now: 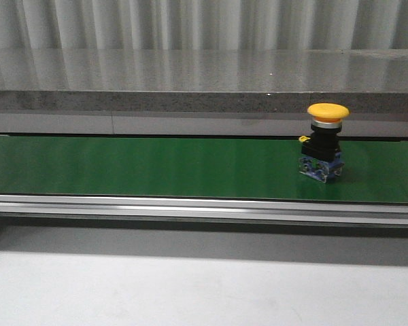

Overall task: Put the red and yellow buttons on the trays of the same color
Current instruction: 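Return the right gripper toward the belt end, then grasp the yellow button at the belt end with the right gripper, then lower the yellow button into the yellow tray and open the right gripper, then return the right gripper over the belt end, then grasp a red button on the table with the left gripper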

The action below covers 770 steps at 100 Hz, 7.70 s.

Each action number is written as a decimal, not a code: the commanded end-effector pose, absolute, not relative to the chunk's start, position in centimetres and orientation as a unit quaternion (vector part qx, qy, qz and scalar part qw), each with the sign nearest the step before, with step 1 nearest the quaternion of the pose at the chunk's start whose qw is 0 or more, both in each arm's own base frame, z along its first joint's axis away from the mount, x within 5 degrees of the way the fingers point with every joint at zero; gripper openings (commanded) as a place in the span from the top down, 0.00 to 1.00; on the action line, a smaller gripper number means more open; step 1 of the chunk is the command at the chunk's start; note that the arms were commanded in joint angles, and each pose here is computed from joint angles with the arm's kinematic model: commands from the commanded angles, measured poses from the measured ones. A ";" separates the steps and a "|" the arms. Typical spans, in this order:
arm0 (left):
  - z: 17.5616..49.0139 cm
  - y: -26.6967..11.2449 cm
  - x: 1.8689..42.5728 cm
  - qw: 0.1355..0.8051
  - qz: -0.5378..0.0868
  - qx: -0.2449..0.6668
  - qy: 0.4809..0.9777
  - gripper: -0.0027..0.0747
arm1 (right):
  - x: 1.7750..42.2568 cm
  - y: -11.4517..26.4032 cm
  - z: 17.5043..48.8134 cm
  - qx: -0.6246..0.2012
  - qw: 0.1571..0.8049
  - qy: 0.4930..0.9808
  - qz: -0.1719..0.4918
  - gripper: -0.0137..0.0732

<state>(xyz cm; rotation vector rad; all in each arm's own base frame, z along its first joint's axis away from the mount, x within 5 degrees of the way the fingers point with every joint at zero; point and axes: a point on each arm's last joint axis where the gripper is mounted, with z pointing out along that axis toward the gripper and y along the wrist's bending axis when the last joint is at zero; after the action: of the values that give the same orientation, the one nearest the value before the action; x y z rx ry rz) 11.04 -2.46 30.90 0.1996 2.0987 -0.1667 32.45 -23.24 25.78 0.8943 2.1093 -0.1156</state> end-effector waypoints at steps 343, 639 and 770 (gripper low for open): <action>32.3 -2.6 11.3 0.532 -0.077 0.082 0.839 0.99 | 25.2 -23.2 24.9 0.444 0.320 0.835 -0.051 0.84; 32.3 -2.6 11.3 0.532 -0.077 0.082 0.839 0.99 | 5.9 0.5 31.4 -0.074 0.586 0.806 -0.029 0.92; 32.4 8.3 28.0 0.322 0.017 -0.156 0.934 0.37 | 5.9 0.5 31.3 -0.074 0.586 0.807 -0.029 0.92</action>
<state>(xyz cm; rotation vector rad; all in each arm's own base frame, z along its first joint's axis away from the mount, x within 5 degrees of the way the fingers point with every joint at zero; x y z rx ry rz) 27.00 7.10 31.04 -0.3597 2.5100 0.0368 5.67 0.60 30.11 -0.1803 1.9624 -0.0528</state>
